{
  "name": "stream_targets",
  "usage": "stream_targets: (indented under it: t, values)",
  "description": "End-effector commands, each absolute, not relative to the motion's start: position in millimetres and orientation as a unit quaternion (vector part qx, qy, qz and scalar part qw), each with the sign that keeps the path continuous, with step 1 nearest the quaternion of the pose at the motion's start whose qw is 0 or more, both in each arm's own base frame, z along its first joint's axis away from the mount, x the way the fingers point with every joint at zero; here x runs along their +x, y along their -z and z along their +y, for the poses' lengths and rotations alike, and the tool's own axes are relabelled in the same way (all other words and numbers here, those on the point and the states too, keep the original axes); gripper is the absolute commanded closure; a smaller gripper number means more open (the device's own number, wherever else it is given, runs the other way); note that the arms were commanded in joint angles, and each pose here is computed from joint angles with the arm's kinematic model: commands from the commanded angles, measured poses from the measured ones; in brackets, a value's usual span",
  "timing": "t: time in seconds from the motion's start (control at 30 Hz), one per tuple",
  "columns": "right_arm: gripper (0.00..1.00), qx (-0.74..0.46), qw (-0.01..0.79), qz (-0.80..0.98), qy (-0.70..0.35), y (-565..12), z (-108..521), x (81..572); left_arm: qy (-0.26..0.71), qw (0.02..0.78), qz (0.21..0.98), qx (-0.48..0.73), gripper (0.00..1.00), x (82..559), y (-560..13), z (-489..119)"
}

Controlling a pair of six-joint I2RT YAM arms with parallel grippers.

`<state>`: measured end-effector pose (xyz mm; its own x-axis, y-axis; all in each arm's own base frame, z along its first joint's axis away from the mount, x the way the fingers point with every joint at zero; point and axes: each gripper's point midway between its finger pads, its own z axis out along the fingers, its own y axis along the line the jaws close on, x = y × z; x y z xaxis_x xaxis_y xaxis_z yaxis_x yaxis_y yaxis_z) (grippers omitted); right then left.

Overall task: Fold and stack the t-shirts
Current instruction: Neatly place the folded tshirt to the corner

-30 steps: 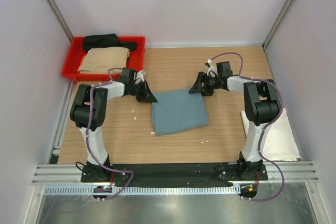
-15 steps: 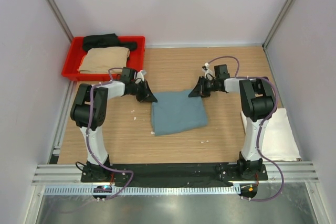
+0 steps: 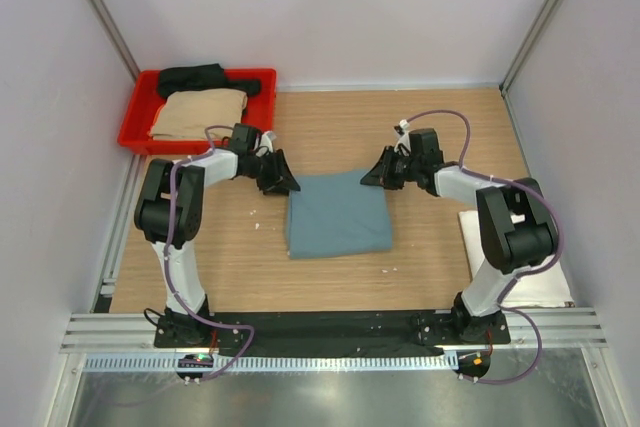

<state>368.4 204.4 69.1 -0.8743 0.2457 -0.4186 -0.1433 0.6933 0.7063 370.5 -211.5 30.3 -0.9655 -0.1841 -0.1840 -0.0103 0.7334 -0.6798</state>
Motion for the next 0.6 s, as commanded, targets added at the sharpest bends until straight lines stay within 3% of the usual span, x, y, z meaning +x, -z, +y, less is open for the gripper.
stream_targets:
  t: [0.0,0.13,0.43,0.57]
  values:
    - [0.98,0.078,0.309,0.880,-0.352,-95,200,381,0.326,0.164,0.929,-0.061,0.52,393,-48,-199]
    - [0.98,0.134,0.322,0.893,-0.284,-97,183,382,0.274,0.164,0.944,-0.084,0.43,396,-61,-183]
    - [0.98,0.245,0.348,0.898,-0.111,-88,135,391,0.167,0.155,0.964,-0.134,0.41,368,-84,-146]
    - [0.98,0.276,0.372,0.884,-0.068,-96,116,396,0.172,0.162,0.964,-0.125,0.41,351,-99,-148]
